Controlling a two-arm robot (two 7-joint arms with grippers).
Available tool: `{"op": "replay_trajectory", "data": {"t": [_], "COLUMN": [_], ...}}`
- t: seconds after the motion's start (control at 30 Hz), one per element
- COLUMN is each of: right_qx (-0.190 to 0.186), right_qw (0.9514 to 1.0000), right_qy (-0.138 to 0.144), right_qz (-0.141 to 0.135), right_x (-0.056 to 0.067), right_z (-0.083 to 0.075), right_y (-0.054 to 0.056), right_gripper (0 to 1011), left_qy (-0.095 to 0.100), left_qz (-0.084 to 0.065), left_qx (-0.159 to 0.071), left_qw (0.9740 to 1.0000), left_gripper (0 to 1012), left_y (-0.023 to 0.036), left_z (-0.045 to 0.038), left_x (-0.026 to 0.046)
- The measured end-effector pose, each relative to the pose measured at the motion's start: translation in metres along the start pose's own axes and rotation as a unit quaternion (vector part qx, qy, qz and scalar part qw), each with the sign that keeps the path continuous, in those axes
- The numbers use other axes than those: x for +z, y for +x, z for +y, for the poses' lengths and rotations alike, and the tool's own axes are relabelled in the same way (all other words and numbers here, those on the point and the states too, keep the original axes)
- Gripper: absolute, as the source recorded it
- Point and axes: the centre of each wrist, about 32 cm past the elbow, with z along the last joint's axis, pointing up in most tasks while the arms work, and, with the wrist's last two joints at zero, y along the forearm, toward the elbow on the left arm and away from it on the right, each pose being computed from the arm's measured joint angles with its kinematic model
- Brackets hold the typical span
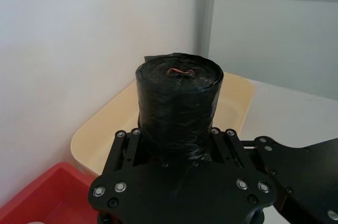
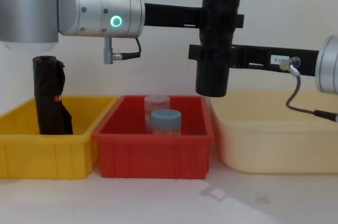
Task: Pick up the garbage bag with the one hand and transfer it to the other hand.
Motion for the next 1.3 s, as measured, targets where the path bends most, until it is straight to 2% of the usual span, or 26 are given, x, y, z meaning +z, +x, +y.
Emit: {"op": "replay_trajectory", "data": {"t": [0.63, 1.1, 1.3], "right_qx": [-0.005, -0.017, -0.032], "right_qw": [0.9999, 0.9997, 0.9993], "right_qy": [-0.010, -0.017, -0.017], "right_qz": [0.007, 0.001, 0.004], "right_x": [-0.006, -0.011, -0.015], "right_z": [0.002, -0.001, -0.005], "right_y": [0.003, 0.010, 0.015], "right_gripper": [1000, 1000, 1000], "left_qy": [-0.024, -0.029, -0.029], "left_qz": [0.004, 0.011, 0.019], "left_qx": [-0.017, -0.021, -0.021], "left_qw": [0.9996, 0.9993, 0.9992], "left_gripper": [508, 508, 508], "left_y": [-0.0045, -0.0040, -0.0030], "left_z": [-0.0051, -0.0040, -0.0026], "left_x": [-0.0017, -0.0029, -0.0044]}}
